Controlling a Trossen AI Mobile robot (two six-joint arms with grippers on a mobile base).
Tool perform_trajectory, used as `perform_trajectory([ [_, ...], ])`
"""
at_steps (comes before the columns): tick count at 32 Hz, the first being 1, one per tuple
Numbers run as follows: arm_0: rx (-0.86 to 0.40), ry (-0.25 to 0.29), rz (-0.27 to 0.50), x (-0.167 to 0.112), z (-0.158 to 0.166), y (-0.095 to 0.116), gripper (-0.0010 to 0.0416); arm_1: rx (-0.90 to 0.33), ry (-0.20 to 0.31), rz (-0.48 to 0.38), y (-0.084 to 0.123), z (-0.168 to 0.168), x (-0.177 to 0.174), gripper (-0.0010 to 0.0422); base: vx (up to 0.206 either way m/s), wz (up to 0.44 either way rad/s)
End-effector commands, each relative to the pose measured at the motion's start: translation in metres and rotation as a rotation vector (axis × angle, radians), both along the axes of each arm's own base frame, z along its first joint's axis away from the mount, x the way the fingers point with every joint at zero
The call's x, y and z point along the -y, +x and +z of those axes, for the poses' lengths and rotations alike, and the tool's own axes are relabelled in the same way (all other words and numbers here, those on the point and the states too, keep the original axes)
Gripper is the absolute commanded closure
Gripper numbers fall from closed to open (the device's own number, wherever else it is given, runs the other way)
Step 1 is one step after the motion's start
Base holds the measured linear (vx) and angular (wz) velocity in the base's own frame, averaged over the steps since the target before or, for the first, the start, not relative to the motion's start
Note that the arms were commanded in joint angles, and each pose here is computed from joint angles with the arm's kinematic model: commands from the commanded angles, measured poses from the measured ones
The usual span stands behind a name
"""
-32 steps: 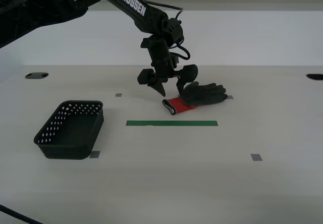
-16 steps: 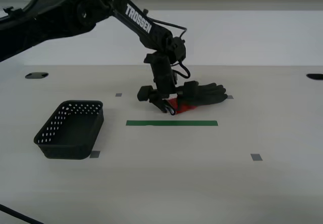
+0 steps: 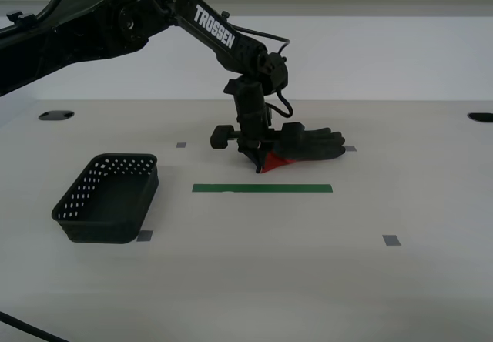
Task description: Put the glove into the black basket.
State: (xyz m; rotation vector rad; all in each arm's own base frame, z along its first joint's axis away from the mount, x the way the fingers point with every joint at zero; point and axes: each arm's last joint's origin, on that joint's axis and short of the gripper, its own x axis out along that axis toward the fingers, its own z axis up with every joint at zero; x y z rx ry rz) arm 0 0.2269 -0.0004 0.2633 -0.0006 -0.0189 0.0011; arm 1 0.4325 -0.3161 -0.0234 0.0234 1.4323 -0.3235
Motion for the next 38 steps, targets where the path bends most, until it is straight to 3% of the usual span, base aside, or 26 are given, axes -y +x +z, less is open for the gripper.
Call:
perform_trajectory([
  [1,0.002,0.0,0.0,0.0,0.0,0.0,0.0405,0.016,0.005,-0.039,0.001,0.001,-0.001,0.0416,0.0,0.0],
  [7,-0.001,0.0,0.0,0.0,0.0,0.0,0.0405,0.039,0.004,-0.11,0.003,0.022,0.0,0.0413,0.0,0.0],
  [10,-0.006,0.0,0.0,0.0,0.0,0.0,0.0405,0.048,0.017,-0.17,0.003,0.047,0.0,0.0413,0.0,0.0],
  [16,-0.006,0.0,0.0,0.0,0.0,0.0,0.0405,0.017,0.057,-0.265,-0.003,0.066,-0.004,0.0413,0.0,0.0],
  [25,-0.009,0.0,0.001,0.0,-0.001,0.0,0.0405,0.124,0.084,-0.374,-0.008,0.156,-0.01,0.0413,0.0,0.0],
  [29,-0.021,0.0,0.001,0.0,-0.002,0.0,0.0405,0.198,0.16,-0.394,-0.015,0.204,-0.02,0.0413,0.0,0.0],
  [37,-0.028,0.0,0.0,0.0,-0.002,0.0,0.0405,0.188,0.213,-0.397,-0.032,0.257,-0.041,0.0413,0.0,0.0],
  [38,-0.029,0.0,0.0,0.0,-0.003,0.0,0.0405,0.204,0.252,-0.389,-0.036,0.268,-0.045,0.0413,0.0,0.0],
])
